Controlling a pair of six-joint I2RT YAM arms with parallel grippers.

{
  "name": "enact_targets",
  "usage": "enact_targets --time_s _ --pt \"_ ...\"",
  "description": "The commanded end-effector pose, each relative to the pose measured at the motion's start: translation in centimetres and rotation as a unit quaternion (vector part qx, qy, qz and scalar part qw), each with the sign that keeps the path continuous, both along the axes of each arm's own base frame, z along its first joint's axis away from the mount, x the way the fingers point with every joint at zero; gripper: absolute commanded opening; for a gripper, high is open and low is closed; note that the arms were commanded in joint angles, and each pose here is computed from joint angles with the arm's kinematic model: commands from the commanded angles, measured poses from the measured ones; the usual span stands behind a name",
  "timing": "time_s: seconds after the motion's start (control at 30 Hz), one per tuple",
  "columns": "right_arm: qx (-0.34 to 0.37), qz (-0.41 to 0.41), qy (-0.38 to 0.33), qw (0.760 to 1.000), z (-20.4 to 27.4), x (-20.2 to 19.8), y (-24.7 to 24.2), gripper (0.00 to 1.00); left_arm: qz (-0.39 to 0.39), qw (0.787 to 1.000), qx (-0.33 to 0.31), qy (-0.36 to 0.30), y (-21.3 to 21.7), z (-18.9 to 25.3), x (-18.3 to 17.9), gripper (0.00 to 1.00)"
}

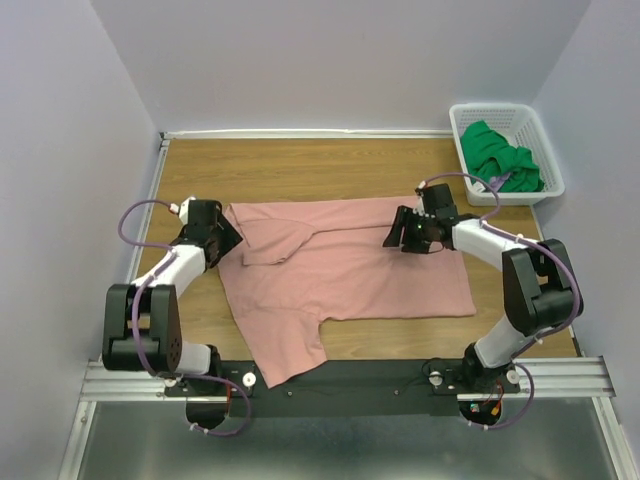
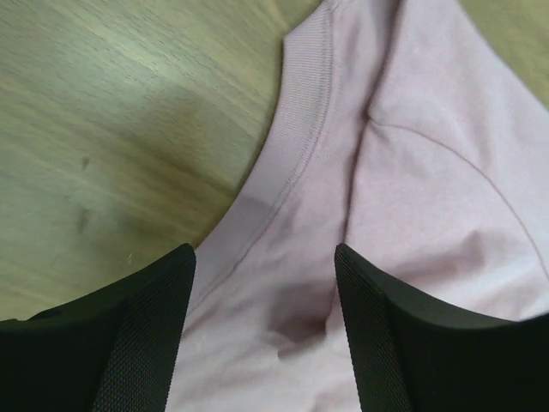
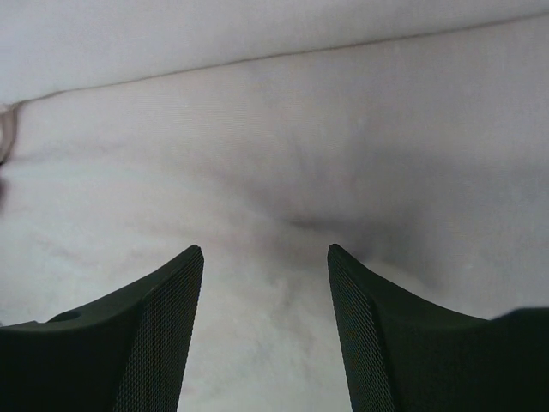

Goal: Fold and stack the t-shirts
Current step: Fold the tshirt

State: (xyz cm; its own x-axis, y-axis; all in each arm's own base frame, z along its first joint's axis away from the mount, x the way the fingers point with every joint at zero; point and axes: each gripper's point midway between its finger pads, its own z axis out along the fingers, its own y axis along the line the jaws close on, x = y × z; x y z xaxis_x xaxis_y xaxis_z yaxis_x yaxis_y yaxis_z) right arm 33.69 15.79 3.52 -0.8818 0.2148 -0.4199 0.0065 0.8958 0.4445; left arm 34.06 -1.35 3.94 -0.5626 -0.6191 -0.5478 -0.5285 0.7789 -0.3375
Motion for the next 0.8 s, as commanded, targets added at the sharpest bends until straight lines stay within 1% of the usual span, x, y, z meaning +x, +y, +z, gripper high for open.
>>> enact_targets --time_s 0.0,0.03,0.07,0.1,0.13,0.17,0.2,0.27,0.3,0.33,0.37,0.4,0.47,0.5,0.6,0.63,0.67,0.73,0.77 --pt "0.019 0.034 -0.039 0.998 4.8 0.5 2.9 0.68 -0.022 0.998 0.029 -0.054 0.4 5.1 -0.3 0.78" --pt "0.03 0.045 -0.043 0.998 5.5 0.6 4.0 0.68 -0.03 0.997 0.03 -0.063 0.2 5.9 -0.5 0.79" --pt "0.048 0.065 -0.06 0.995 7.3 0.8 6.4 0.68 -0.045 0.997 0.031 -0.063 -0.5 6.4 -1.0 0.79" --pt "0.053 0.074 -0.061 0.994 7.5 0.8 7.6 0.68 -0.057 0.994 0.032 -0.087 -1.2 8.1 -1.3 0.8" --pt "0.059 0.082 -0.066 0.993 7.9 0.8 8.8 0.68 -0.07 0.992 0.034 -0.097 -1.8 8.7 -1.6 0.81" --pt "0.074 0.099 -0.077 0.989 8.8 0.6 10.9 0.67 -0.106 0.988 0.036 -0.104 -3.8 9.1 -2.1 0.82" --pt "0.079 0.102 -0.078 0.989 8.8 0.6 11.7 0.67 -0.126 0.984 0.036 -0.12 -5.0 10.0 -2.4 0.82" --pt "0.084 0.104 -0.077 0.988 8.3 0.6 13.2 0.67 -0.166 0.976 0.053 -0.13 -7.1 10.7 -2.7 0.82" --pt "0.084 0.102 -0.076 0.988 8.1 0.6 13.4 0.67 -0.181 0.973 0.058 -0.128 -8.1 10.7 -2.9 0.81" --pt "0.082 0.1 -0.072 0.989 7.6 0.5 13.4 0.67 -0.211 0.968 0.062 -0.119 -10.0 10.1 -3.4 0.81" --pt "0.079 0.095 -0.073 0.99 7.3 0.7 13.3 0.67 -0.221 0.966 0.067 -0.116 -10.7 10.0 -3.3 0.8" --pt "0.074 0.09 -0.07 0.991 6.8 0.5 13.0 0.67 -0.241 0.963 0.07 -0.101 -12.1 9.0 -3.6 0.78" --pt "0.064 0.084 -0.074 0.992 6.7 0.4 12.4 0.67 -0.259 0.959 0.075 -0.086 -13.1 8.0 -3.6 0.77" --pt "0.056 0.081 -0.077 0.992 6.5 0.4 12.0 0.68 -0.264 0.959 0.083 -0.067 -13.5 6.9 -3.4 0.77" --pt "0.047 0.08 -0.077 0.993 6.1 -0.2 11.3 0.69 -0.28 0.954 0.092 -0.053 -14.9 6.0 -3.1 0.75" --pt "0.046 0.08 -0.075 0.993 5.9 -0.4 11.2 0.69 -0.284 0.953 0.101 -0.035 -15.2 4.8 -3.1 0.75" --pt "0.044 0.082 -0.07 0.993 5.5 -0.8 11.1 0.69 -0.287 0.951 0.112 -0.036 -15.6 4.9 -2.8 0.75" --pt "0.043 0.082 -0.069 0.993 5.4 -1.0 11.0 0.69 -0.283 0.948 0.146 -0.018 -15.2 3.8 -2.4 0.74" --pt "0.043 0.081 -0.068 0.993 5.3 -1.1 10.8 0.69 -0.287 0.946 0.148 -0.015 -15.6 3.7 -2.4 0.74"
